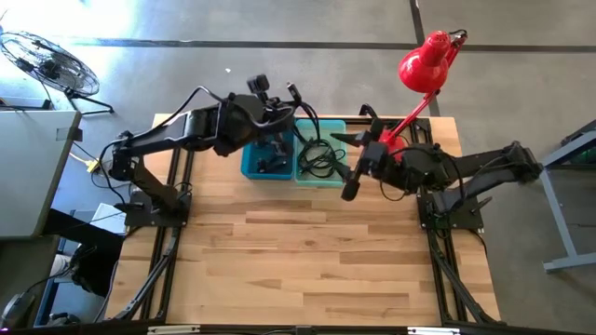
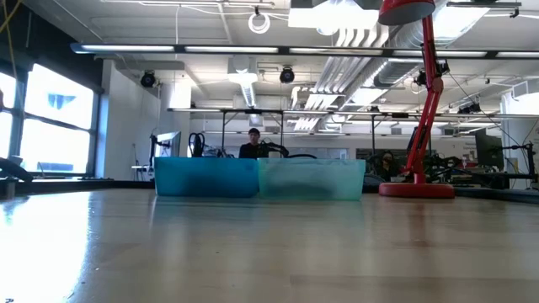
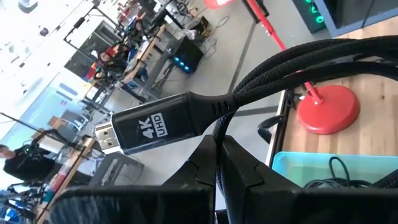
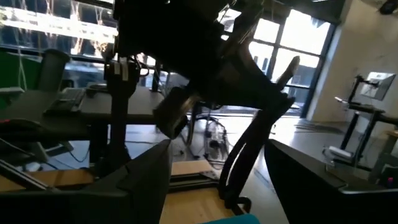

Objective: Pick & Place USB Port
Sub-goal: Put the black USB cable into the green bin

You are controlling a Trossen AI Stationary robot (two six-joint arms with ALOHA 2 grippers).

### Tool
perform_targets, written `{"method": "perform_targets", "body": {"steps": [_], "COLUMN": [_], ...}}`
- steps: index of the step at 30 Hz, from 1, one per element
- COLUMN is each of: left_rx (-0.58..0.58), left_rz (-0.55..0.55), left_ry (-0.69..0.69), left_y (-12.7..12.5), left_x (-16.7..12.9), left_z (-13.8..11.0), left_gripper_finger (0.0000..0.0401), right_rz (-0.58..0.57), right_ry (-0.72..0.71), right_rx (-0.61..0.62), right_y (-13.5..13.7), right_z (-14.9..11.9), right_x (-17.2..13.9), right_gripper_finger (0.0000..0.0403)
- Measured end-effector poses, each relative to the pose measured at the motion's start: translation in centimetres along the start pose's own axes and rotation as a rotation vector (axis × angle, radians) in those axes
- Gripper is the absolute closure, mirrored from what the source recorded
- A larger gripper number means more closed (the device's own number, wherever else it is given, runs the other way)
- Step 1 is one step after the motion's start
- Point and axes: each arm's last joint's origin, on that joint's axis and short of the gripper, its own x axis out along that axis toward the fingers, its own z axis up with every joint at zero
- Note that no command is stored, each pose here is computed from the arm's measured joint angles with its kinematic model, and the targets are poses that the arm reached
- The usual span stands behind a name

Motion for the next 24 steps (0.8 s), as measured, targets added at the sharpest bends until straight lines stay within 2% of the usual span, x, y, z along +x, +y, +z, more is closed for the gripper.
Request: {"method": "perform_targets", "body": {"steps": [12, 17, 20, 24], "left_rx": [0.025, 0.044, 0.057, 0.054], "left_rz": [-0.038, -0.056, -0.072, -0.113], "left_ry": [-0.045, -0.035, -0.026, -0.058], "left_y": [-0.5, -1.4, -1.7, -1.9], "left_x": [1.0, 1.9, 2.0, 2.1], "left_z": [0.3, 0.3, 0.2, 0.3], "left_gripper_finger": [0.0401, 0.0401, 0.0400, 0.0386], "right_rz": [0.112, 0.107, 0.113, 0.136], "right_ry": [0.072, 0.074, 0.078, 0.100], "right_rx": [0.108, 0.117, 0.107, 0.070], "right_y": [-2.0, -2.6, -2.6, -2.5], "right_z": [-1.4, -1.5, -1.5, -1.8], "right_x": [1.4, 1.7, 1.7, 1.6], "right_gripper_finger": [0.0155, 0.0162, 0.0198, 0.0303]}}
